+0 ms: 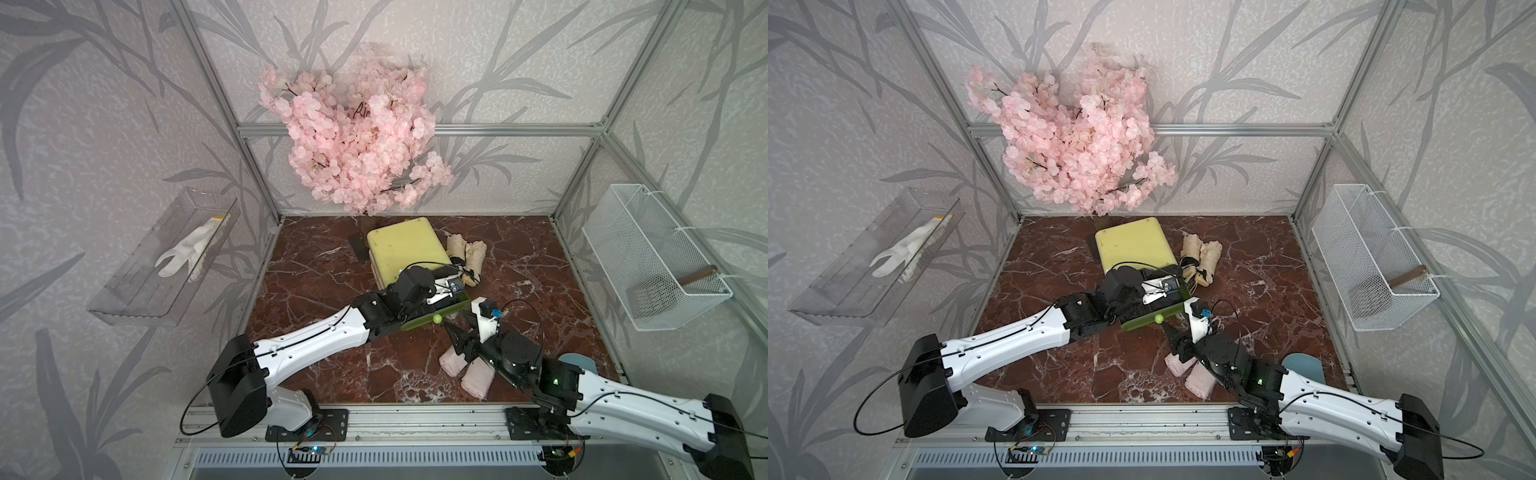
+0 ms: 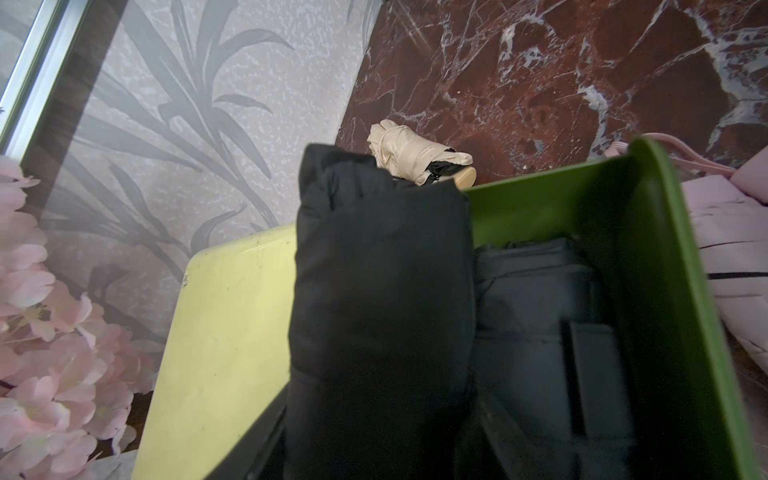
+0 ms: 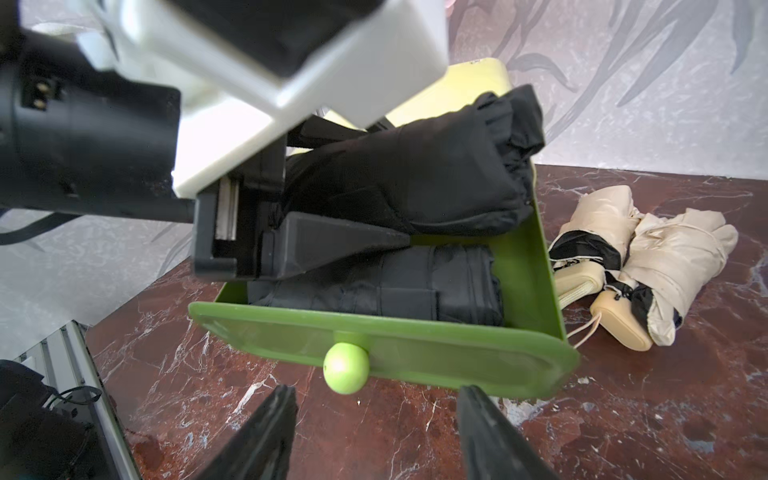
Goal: Place the umbrella in the drawer by color
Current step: Place the umbrella in the drawer.
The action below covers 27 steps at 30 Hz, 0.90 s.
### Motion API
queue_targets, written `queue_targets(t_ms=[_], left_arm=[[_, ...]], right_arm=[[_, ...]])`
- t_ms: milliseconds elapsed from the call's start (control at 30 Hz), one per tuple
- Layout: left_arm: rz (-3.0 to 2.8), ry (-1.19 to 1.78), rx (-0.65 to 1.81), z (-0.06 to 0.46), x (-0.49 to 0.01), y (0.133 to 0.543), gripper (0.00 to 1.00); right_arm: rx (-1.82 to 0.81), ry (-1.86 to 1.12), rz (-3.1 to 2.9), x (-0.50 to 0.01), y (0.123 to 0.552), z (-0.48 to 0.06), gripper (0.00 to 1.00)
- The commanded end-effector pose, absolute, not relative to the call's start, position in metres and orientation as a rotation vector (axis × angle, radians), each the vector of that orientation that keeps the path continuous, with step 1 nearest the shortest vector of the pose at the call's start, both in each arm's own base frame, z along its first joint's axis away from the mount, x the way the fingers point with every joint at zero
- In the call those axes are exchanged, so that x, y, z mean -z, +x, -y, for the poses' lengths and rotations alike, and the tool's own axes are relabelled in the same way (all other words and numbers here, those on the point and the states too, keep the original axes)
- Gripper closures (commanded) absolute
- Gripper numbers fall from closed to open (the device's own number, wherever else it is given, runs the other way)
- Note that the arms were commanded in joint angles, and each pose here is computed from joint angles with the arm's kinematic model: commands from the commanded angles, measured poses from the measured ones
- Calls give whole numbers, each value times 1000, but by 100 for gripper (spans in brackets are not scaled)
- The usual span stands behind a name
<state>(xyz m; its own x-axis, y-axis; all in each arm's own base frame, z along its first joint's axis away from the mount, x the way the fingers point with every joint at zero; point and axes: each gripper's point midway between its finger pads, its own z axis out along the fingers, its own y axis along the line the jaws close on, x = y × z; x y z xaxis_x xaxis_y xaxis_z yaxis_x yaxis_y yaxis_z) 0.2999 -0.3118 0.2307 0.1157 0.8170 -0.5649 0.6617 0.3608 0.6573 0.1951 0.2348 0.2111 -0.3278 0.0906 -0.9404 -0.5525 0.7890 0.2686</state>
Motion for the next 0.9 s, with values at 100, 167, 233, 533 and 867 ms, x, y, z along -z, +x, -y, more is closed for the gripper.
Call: queue_targets(t_ms=[100, 167, 233, 533, 867], left_arm=[[-1605, 1194, -259, 299, -267, 313, 29], [-1596, 1177, -248, 297, -272, 311, 29], [-1588, 1171, -238, 296, -274, 309, 27], [-1556, 1118, -136, 292, -295, 296, 21], [-1575, 1086, -141, 293, -286, 301, 22]], right_arm=[[-657, -324, -1811, -205, 197, -227, 35], [-655, -326, -1813, -205, 197, -227, 35], [-656, -323, -1814, -205, 197, -226, 35], [-648, -320, -1814, -205, 197, -224, 35], [-645, -332, -1813, -205, 200, -231, 35]])
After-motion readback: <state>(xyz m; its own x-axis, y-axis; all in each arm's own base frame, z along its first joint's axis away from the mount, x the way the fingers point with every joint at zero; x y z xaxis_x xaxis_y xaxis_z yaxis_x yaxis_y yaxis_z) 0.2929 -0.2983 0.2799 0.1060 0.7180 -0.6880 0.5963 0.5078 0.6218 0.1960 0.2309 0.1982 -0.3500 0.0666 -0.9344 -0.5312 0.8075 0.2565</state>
